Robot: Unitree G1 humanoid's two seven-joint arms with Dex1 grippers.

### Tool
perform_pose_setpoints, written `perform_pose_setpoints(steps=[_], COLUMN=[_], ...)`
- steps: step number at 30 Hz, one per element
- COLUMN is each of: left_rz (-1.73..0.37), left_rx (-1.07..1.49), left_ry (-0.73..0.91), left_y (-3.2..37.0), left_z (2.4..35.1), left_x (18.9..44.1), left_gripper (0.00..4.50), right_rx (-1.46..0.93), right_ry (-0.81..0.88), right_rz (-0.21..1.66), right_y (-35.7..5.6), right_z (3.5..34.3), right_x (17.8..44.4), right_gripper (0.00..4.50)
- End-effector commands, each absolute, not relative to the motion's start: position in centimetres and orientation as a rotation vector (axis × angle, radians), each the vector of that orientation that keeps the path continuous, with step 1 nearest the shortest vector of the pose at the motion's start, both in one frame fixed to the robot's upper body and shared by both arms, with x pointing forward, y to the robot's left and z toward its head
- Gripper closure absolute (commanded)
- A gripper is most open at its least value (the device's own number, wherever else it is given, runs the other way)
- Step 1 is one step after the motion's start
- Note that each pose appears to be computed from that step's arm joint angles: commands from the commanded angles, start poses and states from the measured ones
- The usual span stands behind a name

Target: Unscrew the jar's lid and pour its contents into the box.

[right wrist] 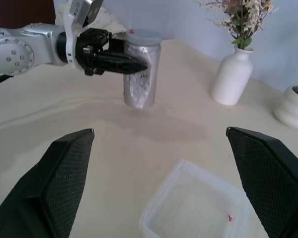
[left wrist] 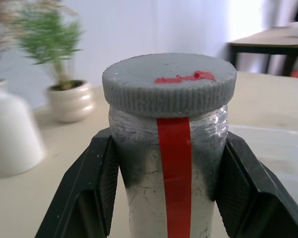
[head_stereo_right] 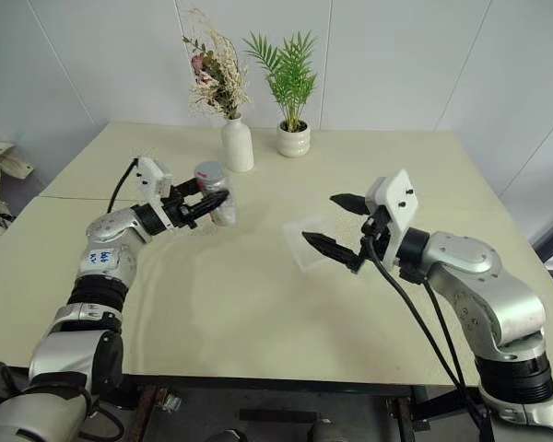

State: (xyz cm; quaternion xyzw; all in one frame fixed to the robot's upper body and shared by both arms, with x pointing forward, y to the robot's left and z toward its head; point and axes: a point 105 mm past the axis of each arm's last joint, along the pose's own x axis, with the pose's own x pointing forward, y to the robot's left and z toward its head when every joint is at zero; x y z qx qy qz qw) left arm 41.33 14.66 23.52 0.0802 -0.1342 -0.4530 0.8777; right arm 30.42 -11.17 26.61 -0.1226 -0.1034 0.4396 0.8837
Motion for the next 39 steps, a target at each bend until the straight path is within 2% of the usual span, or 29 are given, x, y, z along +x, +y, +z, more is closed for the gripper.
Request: perform_pose_setpoints(steps=[1, 7, 16, 24, 32, 39], left_rz=[-1.098, -1.231, -1.378, -1.424, -1.431, -1.447], left_rx=[0.214, 0.203, 0.224, 0.236, 0.23, 0.237], left_ry=[-0.333, -0.31, -0.35, -0.347, -0.367, -0.371], left_y=[12.4, 10.0, 6.9, 6.0, 5.4, 5.5], left_z=[25.8, 25.8, 25.9, 25.5, 25.8, 25.5], left_x=[40.1, 39.4, 38.6, 38.3, 38.3, 38.1], left_gripper=[2.25, 2.25, 2.25, 2.25, 2.25, 2.25], right_rx=[-0.265, -0.237, -0.146, -0.115, -0.148, -0.161], right_ry=[-0.296, -0.279, -0.27, -0.283, -0.23, -0.247], right_rz=[0.846, 0.759, 0.796, 0.808, 0.786, 0.794], right_y=[-10.3, -9.3, -5.8, -4.3, -3.8, -3.8], right_z=[28.9, 29.4, 29.4, 29.9, 28.9, 29.5], right_x=[30.1, 31.1, 31.7, 32.6, 33.8, 33.8], right_gripper=[0.0, 0.0, 0.0, 0.0, 0.0, 0.0])
